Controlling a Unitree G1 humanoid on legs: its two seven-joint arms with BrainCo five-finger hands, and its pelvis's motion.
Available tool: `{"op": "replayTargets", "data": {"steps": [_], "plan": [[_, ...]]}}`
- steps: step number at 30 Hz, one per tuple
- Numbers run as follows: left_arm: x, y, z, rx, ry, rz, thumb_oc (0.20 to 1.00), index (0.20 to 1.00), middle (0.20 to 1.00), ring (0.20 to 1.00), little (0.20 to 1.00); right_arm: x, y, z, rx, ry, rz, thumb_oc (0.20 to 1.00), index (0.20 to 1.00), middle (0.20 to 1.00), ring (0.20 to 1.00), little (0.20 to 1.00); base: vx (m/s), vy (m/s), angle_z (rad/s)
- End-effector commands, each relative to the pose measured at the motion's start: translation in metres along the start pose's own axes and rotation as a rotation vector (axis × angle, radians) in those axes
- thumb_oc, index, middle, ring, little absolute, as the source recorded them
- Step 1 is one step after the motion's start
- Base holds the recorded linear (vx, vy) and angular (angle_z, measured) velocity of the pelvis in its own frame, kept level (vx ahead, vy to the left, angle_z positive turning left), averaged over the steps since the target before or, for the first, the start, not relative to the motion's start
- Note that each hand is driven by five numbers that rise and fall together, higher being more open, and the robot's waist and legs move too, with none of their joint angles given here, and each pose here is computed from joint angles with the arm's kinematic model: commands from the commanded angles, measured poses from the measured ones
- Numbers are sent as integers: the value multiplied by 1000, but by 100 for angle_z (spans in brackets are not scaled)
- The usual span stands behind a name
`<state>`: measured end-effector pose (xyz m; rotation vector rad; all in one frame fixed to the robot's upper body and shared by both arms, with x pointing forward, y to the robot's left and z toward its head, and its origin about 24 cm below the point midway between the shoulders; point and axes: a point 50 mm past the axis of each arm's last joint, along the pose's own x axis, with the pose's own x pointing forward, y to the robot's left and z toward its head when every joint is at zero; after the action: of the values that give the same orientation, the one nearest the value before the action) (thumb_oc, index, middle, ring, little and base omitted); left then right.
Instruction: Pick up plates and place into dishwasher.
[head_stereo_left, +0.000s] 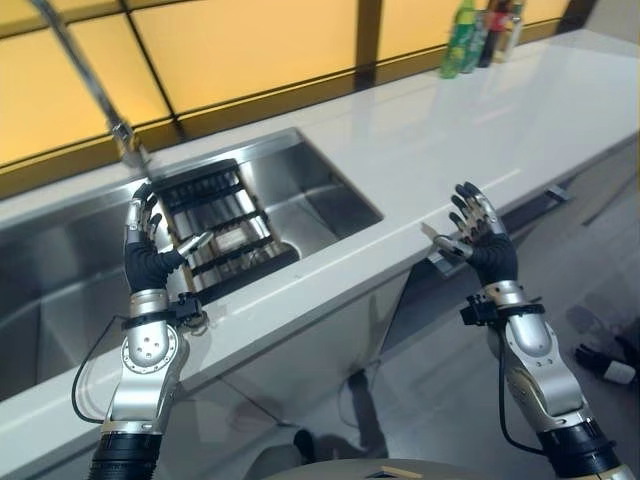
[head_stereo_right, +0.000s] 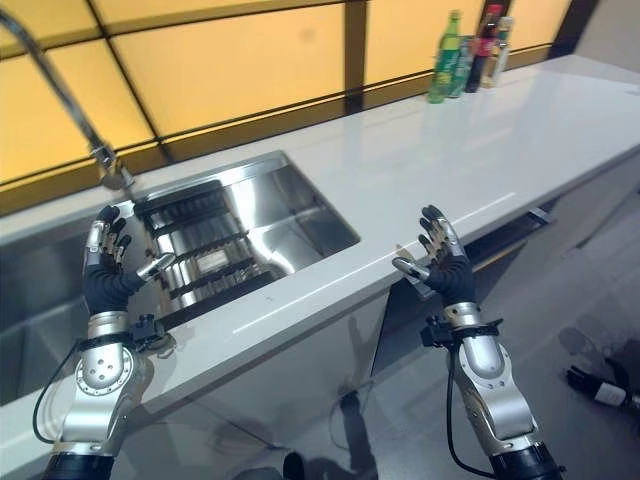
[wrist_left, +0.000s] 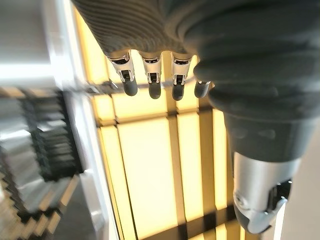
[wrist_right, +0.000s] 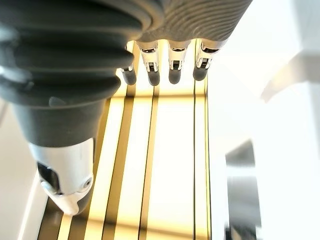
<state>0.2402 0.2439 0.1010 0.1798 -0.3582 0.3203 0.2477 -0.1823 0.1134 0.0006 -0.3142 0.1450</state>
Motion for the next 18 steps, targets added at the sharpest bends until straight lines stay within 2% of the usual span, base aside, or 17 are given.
{"op": "replayTargets", "data": {"steps": [1,11,18], "plan": [[12,7,24,-29,-125,-21,1000,1000,1000,1000,1000,12,11,23,32,-175,24,1000,1000,1000,1000,1000,35,-56,70],[14,-26,33,-128,-122,-90,1000,1000,1000,1000,1000,22,21,21,46,-133,89,1000,1000,1000,1000,1000,59,-165,76],[15,-31,31,-147,-85,-120,1000,1000,1000,1000,1000,30,26,22,54,-109,61,1000,1000,1000,1000,1000,38,-105,27]]}}
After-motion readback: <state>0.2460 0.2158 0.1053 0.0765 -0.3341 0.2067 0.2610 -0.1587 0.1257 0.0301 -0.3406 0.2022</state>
